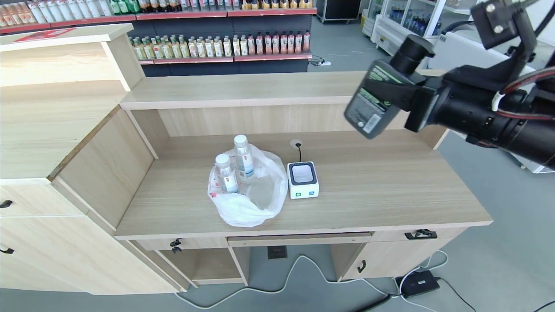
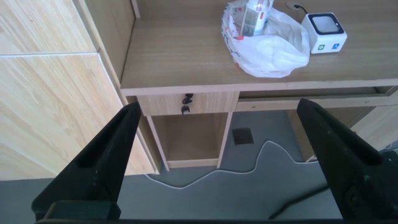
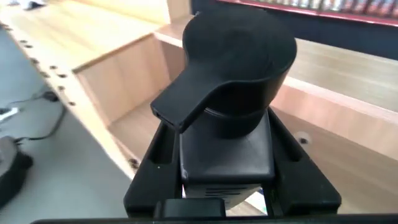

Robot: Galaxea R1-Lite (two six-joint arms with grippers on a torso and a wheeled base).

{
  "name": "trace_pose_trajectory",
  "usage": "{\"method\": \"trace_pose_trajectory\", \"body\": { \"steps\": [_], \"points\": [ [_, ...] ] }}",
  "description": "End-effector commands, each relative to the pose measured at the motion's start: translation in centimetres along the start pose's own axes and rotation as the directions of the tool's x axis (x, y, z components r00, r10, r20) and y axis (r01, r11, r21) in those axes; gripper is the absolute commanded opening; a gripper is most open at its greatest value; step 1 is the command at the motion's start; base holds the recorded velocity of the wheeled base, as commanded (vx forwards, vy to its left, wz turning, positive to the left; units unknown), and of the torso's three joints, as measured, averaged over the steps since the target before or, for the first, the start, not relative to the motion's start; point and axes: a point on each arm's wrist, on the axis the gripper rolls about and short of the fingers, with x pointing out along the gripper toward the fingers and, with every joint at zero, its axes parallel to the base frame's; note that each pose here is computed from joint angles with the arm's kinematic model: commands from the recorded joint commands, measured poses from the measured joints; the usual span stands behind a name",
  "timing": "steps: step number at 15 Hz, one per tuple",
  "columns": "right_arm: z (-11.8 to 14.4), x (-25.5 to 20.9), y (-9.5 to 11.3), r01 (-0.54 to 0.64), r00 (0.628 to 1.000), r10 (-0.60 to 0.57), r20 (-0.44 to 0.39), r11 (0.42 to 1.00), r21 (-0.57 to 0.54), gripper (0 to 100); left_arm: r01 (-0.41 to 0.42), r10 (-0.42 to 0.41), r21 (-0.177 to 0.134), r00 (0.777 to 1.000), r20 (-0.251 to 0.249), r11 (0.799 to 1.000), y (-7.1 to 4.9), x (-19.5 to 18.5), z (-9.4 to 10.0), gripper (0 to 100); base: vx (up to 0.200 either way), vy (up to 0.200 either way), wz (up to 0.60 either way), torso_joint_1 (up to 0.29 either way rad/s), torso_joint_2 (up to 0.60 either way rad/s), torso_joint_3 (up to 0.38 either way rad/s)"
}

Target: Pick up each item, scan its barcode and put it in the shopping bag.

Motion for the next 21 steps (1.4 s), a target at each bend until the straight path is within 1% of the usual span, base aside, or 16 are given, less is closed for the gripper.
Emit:
{"method": "trace_pose_trajectory", "body": {
  "steps": [1,4,5,7,8,9,11,13,15,16,20,21],
  "points": [
    [-2.9,-4.9,-6.6,0.297,0.949,-0.303,-0.092,0.952,-0.075,0,-0.001,0.001,0.000,1.000,0.001,1.000,0.0,0.0,0.0,100,0.000,0.000,0.00,0.000,0.00,0.000],
    [-5.0,-8.0,-9.8,0.447,0.871,-0.462,-0.167,0.886,-0.121,0,-0.001,0.001,0.000,1.000,0.001,1.000,0.0,0.0,0.0,100,0.000,0.000,0.00,0.000,0.00,0.000],
    [-5.4,-8.6,-10.7,0.480,0.852,-0.499,-0.161,0.866,-0.142,0,-0.002,0.002,0.000,1.000,0.001,1.000,0.0,0.0,0.0,100,0.000,0.000,0.00,0.000,0.00,0.000],
    [-5.8,-8.7,-11.3,0.498,0.844,-0.521,-0.125,0.849,-0.176,0,0.001,-0.001,0.000,1.000,0.001,1.000,0.0,0.0,0.0,100,0.000,0.000,0.00,0.000,0.00,0.000],
    [-6.0,-8.7,-11.5,0.496,0.842,-0.528,-0.110,0.839,-0.223,0,0.001,-0.001,0.000,1.000,0.001,1.000,0.0,0.0,0.0,100,0.000,0.000,0.00,0.000,0.00,0.000],
    [-6.5,-9.1,-11.7,0.502,0.832,-0.543,-0.111,0.824,-0.264,0,0.001,-0.001,0.000,1.000,0.001,1.000,0.0,0.0,0.0,100,0.000,0.000,0.00,0.000,0.00,0.000],
    [-7.2,-9.9,-11.9,0.495,0.815,-0.563,-0.136,0.799,-0.342,0,-0.001,0.001,0.000,1.000,0.001,1.000,0.0,0.0,0.0,100,0.000,0.000,0.00,0.000,0.00,0.000],
    [-7.6,-10.5,-12.5,0.487,0.791,-0.589,-0.163,0.769,-0.414,0,0.001,-0.001,0.000,1.000,0.001,1.000,0.0,0.0,0.0,100,0.000,0.000,0.00,0.000,0.00,0.000],
    [-8.4,-11.2,-13.1,0.446,0.751,-0.618,-0.232,0.735,-0.511,0,-0.001,0.001,0.000,1.000,0.001,1.000,0.0,0.0,0.0,100,0.000,0.000,0.60,0.002,0.00,0.000],
    [-8.7,-11.4,-13.3,0.426,0.739,-0.624,-0.254,0.724,-0.542,0,0.001,-0.001,0.000,1.000,0.001,1.000,0.0,0.0,0.0,100,0.000,0.000,0.60,-0.002,0.00,0.002],
    [-9.3,-10.9,-13.9,0.392,0.738,-0.621,-0.264,0.713,-0.582,0,-0.001,0.001,0.000,1.000,0.001,1.000,0.0,0.0,0.0,100,0.000,0.000,0.60,0.005,0.00,0.002],
    [-9.9,-10.6,-14.1,0.368,0.735,-0.617,-0.282,0.712,-0.598,0,0.001,-0.001,0.000,1.000,0.002,1.000,0.0,0.0,0.0,100,0.000,0.000,0.60,0.007,0.00,0.002]
  ]
}}
